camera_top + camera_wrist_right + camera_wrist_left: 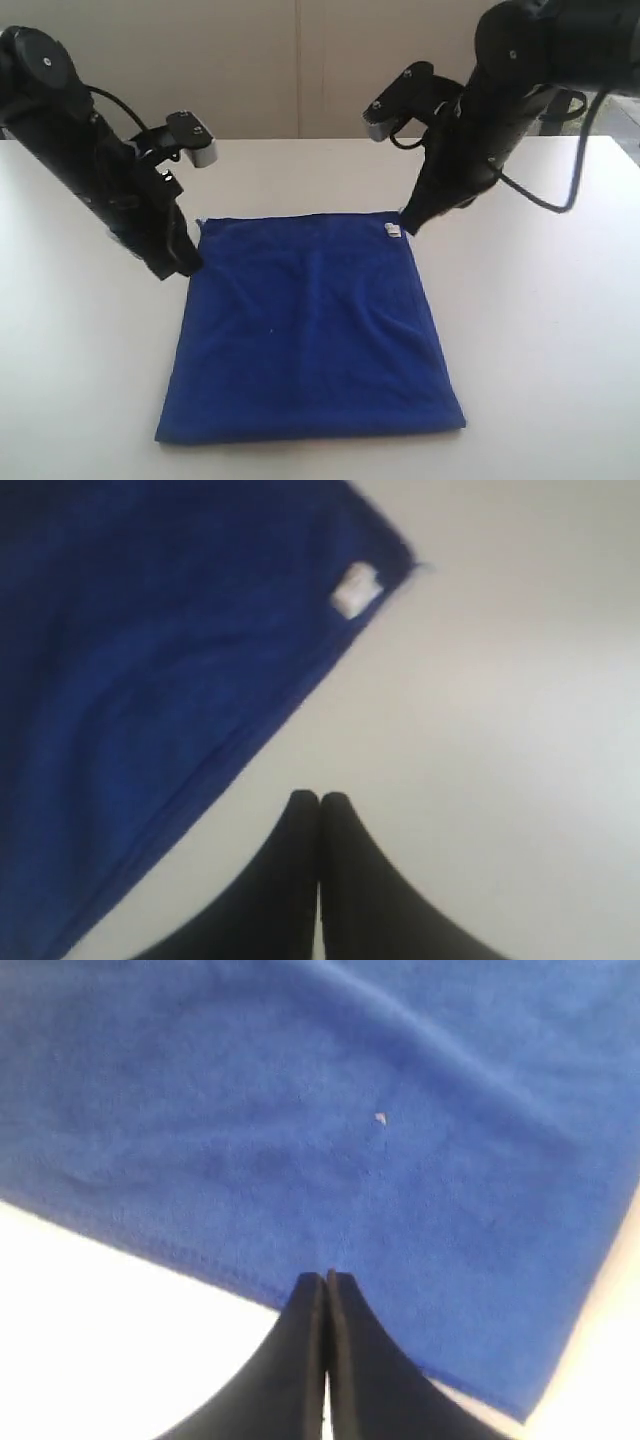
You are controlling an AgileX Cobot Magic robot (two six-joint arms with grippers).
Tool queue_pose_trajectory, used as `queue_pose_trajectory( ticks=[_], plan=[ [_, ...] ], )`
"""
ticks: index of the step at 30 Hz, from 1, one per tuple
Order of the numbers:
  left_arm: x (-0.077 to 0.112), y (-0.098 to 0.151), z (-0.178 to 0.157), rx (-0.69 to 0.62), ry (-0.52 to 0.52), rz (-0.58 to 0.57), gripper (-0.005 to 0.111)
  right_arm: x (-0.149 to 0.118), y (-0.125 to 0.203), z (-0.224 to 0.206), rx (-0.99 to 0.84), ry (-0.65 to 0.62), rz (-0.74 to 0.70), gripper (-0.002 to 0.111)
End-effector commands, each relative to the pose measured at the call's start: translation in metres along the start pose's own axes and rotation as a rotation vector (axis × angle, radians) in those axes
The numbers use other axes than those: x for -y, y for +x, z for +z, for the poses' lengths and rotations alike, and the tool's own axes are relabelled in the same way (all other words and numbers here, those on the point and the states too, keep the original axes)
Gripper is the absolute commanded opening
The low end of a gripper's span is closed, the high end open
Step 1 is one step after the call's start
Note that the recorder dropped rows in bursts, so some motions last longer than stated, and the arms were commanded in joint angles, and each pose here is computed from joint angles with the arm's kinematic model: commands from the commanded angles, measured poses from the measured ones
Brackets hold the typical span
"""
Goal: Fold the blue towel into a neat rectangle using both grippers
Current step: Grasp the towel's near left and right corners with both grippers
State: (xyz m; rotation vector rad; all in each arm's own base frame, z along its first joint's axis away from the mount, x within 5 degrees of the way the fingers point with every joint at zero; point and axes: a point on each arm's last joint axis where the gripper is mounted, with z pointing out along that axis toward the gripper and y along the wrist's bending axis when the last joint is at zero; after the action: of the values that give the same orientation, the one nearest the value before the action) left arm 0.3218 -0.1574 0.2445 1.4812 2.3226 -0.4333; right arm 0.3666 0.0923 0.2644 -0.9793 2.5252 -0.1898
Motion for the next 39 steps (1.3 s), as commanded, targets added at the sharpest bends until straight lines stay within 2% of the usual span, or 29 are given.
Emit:
queue_pose_trajectory(
  ticks=[1, 4, 7, 10, 12, 16, 19, 23, 26, 31, 39],
  plan=[
    [0.032, 0.019, -0.009, -0.115, -0.018, 0.055, 0.0, -0.032, 0.026, -0.012, -0.102, -0.2, -0.165, 0.0],
    [0.058, 0.03, -0.007, -0.151, -0.029, 0.152, 0.0, -0.048, 0.042, -0.012, -0.137, -0.236, -0.232, 0.0],
    [0.083, 0.043, -0.001, -0.185, 0.011, 0.268, 0.0, -0.067, 0.059, -0.008, -0.17, -0.28, -0.32, 0.0],
    [0.095, 0.054, 0.009, -0.222, 0.06, 0.341, 0.0, -0.082, 0.071, 0.0, -0.203, -0.329, -0.409, 0.0],
    [0.097, 0.062, 0.017, -0.238, 0.074, 0.372, 0.0, -0.087, 0.077, 0.008, -0.191, -0.333, -0.464, 0.0],
    [0.098, 0.074, 0.03, -0.249, 0.068, 0.368, 0.003, -0.091, 0.082, 0.02, -0.13, -0.287, -0.463, 0.0],
    [0.098, 0.077, 0.036, -0.237, 0.061, 0.361, 0.019, -0.093, 0.086, 0.025, -0.107, -0.27, -0.474, 0.006],
    [0.099, 0.076, 0.039, -0.19, 0.053, 0.431, 0.052, -0.096, 0.09, 0.028, -0.086, -0.289, -0.653, 0.022],
    [0.1, 0.075, 0.042, -0.156, 0.079, 0.525, 0.064, -0.099, 0.094, 0.03, -0.058, -0.314, -0.808, 0.034],
    [0.102, 0.077, 0.051, -0.116, 0.089, 0.546, 0.064, -0.106, 0.102, 0.043, -0.005, -0.293, -0.829, 0.06],
    [0.096, 0.081, 0.068, -0.139, 0.082, 0.529, 0.064, -0.11, 0.105, 0.062, -0.004, -0.28, -0.825, 0.061]
  ],
)
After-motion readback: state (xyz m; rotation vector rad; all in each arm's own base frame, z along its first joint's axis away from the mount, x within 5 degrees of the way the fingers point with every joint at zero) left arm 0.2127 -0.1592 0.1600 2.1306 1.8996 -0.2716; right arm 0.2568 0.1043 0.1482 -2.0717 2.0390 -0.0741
